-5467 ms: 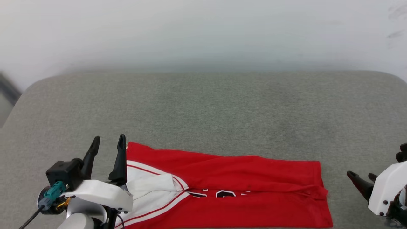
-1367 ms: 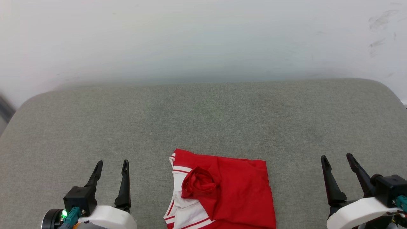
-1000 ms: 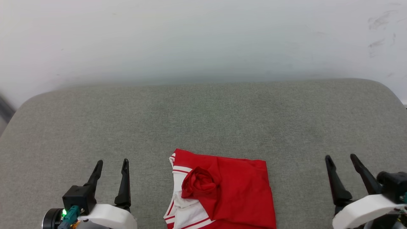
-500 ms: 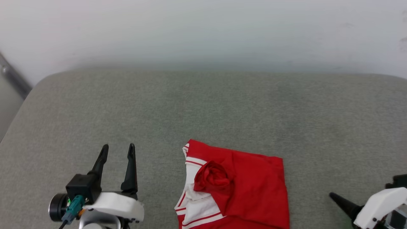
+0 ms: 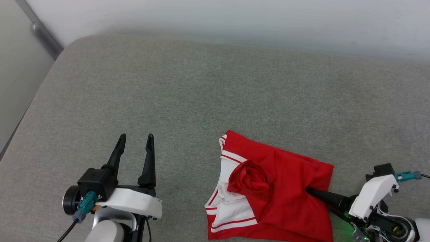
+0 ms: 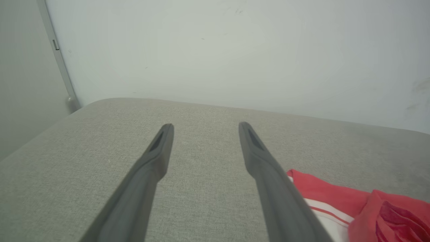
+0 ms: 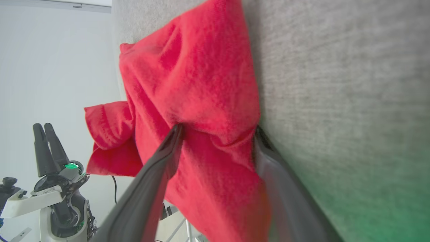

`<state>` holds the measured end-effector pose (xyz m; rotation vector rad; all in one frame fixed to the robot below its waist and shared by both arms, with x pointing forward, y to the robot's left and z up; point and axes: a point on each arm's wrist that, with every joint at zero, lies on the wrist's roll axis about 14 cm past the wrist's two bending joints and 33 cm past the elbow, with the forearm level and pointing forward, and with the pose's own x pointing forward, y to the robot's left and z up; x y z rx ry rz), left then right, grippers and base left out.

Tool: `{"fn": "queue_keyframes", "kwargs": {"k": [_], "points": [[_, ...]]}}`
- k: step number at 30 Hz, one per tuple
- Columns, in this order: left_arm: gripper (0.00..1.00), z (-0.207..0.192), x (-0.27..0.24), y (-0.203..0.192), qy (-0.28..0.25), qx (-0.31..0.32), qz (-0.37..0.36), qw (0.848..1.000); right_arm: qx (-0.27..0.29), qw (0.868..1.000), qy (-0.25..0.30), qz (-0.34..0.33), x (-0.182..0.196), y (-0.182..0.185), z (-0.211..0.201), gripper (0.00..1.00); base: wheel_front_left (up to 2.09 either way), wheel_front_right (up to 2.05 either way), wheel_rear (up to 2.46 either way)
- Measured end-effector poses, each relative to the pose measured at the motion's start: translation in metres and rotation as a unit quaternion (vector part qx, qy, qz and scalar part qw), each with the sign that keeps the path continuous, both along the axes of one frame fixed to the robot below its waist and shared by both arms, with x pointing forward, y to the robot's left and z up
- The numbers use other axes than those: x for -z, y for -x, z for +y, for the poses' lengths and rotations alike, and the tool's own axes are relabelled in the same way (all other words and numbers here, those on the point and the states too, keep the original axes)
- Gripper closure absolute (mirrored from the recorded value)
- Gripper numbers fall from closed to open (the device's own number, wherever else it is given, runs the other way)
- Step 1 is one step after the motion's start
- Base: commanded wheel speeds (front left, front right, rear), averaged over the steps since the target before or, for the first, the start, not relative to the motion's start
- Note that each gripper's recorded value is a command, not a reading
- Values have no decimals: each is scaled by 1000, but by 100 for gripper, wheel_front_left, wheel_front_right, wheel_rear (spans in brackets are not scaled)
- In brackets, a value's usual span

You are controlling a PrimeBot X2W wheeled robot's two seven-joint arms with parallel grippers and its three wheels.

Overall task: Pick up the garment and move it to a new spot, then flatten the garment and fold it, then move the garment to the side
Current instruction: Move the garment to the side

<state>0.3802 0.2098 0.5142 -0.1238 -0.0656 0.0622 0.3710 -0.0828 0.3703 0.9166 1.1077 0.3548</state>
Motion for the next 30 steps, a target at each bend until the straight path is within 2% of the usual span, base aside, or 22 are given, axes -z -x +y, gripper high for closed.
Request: {"fn": "queue_keyframes", "kwargs": {"k": [3, 4, 5, 10, 13, 15, 18, 23, 28, 30], "points": [[0, 4, 2, 0, -2, -5, 3, 1000, -8, 1000, -9, 2, 0, 0, 7, 0, 0, 0, 0], [0, 4, 2, 0, -2, -5, 3, 1000, -12, 1000, -8, 1, 0, 0, 9, 62, 0, 0, 0], [0, 4, 2, -1, -2, -4, 2, 1000, -15, 1000, -8, -3, -2, 0, 11, 100, 0, 0, 0], [0, 1, -1, -1, -5, 1, -4, 1000, -29, 999, 0, -39, -16, -1, 19, 100, 0, 0, 0], [0, -1, -4, 2, -7, 6, -10, 1000, -47, 994, 47, -89, -30, -7, 8, 100, 0, 0, 0], [0, -6, -5, 3, -7, 12, -12, 1000, -65, 985, 95, -125, -39, -9, -4, 100, 0, 0, 0], [0, -15, -8, 2, -8, 27, -17, 999, -91, 968, 164, -165, -49, -8, -24, 100, 0, 0, 0], [0, -42, -10, -5, -6, 65, -23, 998, -119, 917, 313, -216, -72, -11, -82, 100, 0, 0, 0], [0, -82, -16, -15, 1, 120, -32, 992, -108, 884, 404, -211, -91, 3, -138, 100, 0, 0, 0], [0, -112, -21, -23, 4, 162, -41, 986, -79, 872, 439, -199, -99, 14, -171, 100, 0, 0, 0]]}}
